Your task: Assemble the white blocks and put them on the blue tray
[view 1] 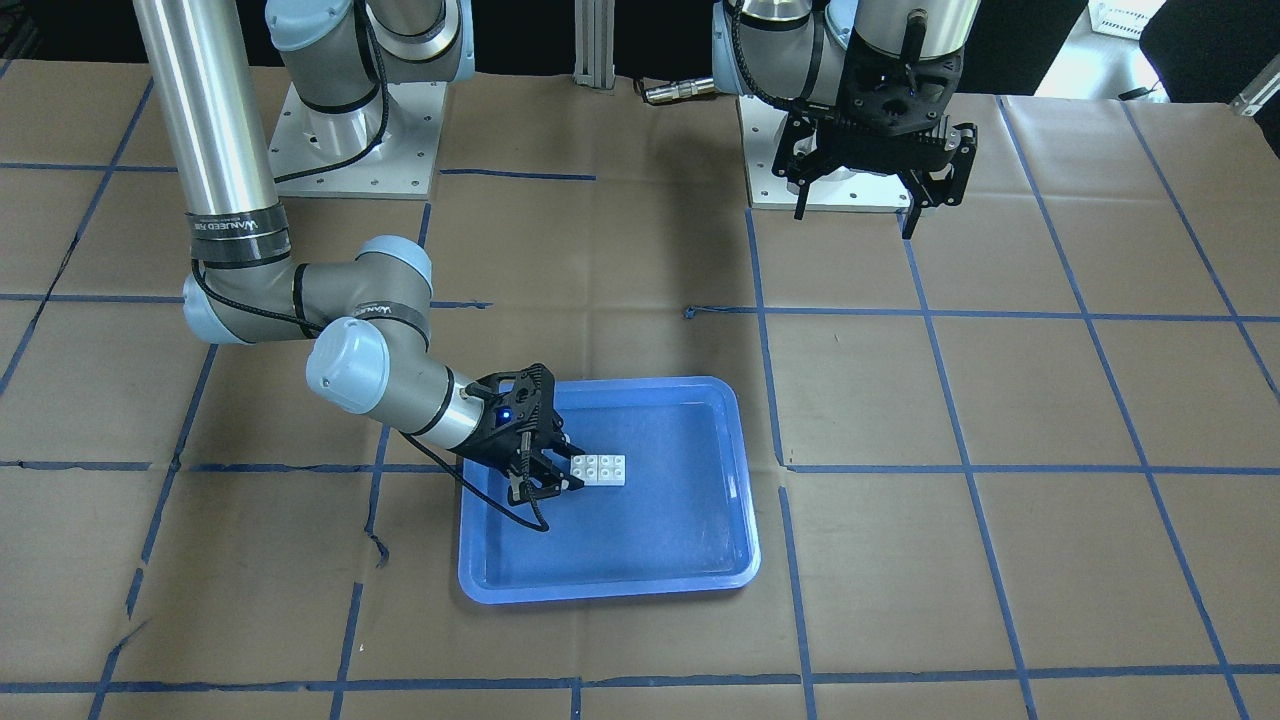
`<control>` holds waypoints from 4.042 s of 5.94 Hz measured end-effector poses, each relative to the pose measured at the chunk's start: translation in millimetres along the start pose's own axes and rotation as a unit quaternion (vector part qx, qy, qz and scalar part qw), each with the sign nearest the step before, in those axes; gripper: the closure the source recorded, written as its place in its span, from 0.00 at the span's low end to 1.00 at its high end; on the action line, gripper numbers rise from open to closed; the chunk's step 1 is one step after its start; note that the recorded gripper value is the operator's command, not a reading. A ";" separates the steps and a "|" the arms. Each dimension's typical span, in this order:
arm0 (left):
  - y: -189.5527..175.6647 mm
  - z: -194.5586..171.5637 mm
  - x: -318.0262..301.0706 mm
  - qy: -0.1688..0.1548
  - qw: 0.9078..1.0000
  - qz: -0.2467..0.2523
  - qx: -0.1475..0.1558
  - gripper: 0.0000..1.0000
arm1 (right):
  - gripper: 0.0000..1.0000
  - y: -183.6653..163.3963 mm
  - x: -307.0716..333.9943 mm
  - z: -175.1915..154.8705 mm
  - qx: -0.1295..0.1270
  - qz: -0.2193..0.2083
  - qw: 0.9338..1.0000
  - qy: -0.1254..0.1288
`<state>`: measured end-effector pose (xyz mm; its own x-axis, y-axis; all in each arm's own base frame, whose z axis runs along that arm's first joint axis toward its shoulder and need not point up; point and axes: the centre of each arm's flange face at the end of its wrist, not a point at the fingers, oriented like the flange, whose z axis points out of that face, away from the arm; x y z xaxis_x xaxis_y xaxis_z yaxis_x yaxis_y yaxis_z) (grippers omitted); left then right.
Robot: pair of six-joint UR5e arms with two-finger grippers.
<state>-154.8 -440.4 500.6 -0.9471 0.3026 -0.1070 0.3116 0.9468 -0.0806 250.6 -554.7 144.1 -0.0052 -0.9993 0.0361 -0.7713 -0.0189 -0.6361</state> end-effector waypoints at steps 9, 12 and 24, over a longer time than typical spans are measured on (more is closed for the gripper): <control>1.1 0.6 -2.1 0.000 1.000 -0.002 -0.003 0.01 | 0.48 -0.6 -0.2 -0.2 0.003 -0.002 1.000 0.002; 2.8 -0.3 -2.8 0.001 1.000 -0.003 -0.006 0.01 | 0.31 -1.9 1.6 -1.3 0.004 -0.004 1.000 0.004; 9.9 -4.3 -22.2 0.018 0.994 -0.109 -0.011 0.01 | 0.00 -98.5 19.2 -226.2 -0.266 0.462 0.837 0.127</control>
<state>-131.0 -437.3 506.4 -0.9943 0.0930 -0.0528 0.0969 0.9923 -0.0772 182.5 -565.0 381.9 -0.8384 -0.5398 -0.0760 -0.5372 0.8418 -0.0528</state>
